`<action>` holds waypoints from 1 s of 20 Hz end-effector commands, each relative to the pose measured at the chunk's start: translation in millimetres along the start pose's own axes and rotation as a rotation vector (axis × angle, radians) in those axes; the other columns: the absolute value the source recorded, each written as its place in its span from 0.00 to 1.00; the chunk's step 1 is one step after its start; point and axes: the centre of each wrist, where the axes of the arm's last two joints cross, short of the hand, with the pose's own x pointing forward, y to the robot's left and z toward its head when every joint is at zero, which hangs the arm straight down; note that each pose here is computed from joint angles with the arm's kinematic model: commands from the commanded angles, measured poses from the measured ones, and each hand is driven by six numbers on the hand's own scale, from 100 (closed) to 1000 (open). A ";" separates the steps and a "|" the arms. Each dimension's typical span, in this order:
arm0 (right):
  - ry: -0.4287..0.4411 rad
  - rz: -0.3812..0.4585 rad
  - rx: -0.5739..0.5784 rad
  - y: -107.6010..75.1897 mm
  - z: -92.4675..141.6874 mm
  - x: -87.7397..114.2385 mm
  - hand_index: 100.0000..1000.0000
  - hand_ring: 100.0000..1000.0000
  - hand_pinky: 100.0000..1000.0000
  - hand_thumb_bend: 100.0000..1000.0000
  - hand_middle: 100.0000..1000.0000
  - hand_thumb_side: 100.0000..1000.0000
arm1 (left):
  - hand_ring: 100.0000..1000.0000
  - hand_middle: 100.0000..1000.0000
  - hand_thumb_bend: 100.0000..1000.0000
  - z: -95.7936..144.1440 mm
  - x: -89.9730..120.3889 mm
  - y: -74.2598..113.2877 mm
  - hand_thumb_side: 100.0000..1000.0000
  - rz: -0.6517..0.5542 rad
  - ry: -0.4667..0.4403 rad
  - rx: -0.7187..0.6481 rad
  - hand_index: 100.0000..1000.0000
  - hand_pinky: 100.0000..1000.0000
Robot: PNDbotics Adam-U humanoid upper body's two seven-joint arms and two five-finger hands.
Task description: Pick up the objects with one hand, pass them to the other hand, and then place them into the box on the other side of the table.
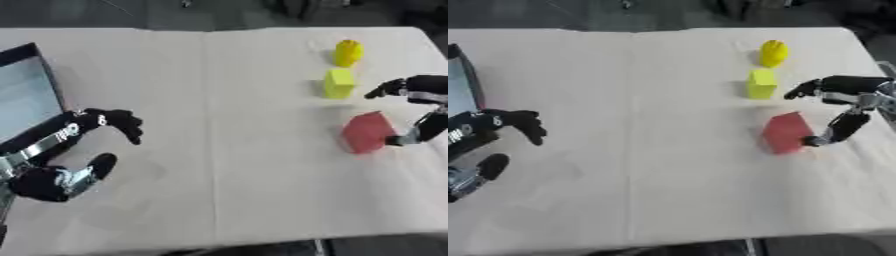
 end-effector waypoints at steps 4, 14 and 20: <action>0.010 0.052 0.001 -8.5 1.0 -2.9 0.93 0.88 0.87 0.39 0.84 0.27 | 0.76 0.61 0.00 -0.9 4.1 5.8 0.67 -0.015 -0.020 0.003 0.89 1.00; 0.004 0.052 -0.006 -1.1 -5.6 -2.2 0.70 0.84 0.86 0.35 0.72 0.30 | 0.76 0.61 0.00 -1.0 3.7 5.5 0.67 -0.009 -0.023 0.002 0.89 1.00; 0.001 0.031 -0.099 -2.6 -3.8 -1.8 0.50 0.80 0.85 0.32 0.67 0.32 | 0.76 0.60 0.00 -0.7 2.9 5.0 0.67 -0.004 -0.022 0.001 0.89 1.00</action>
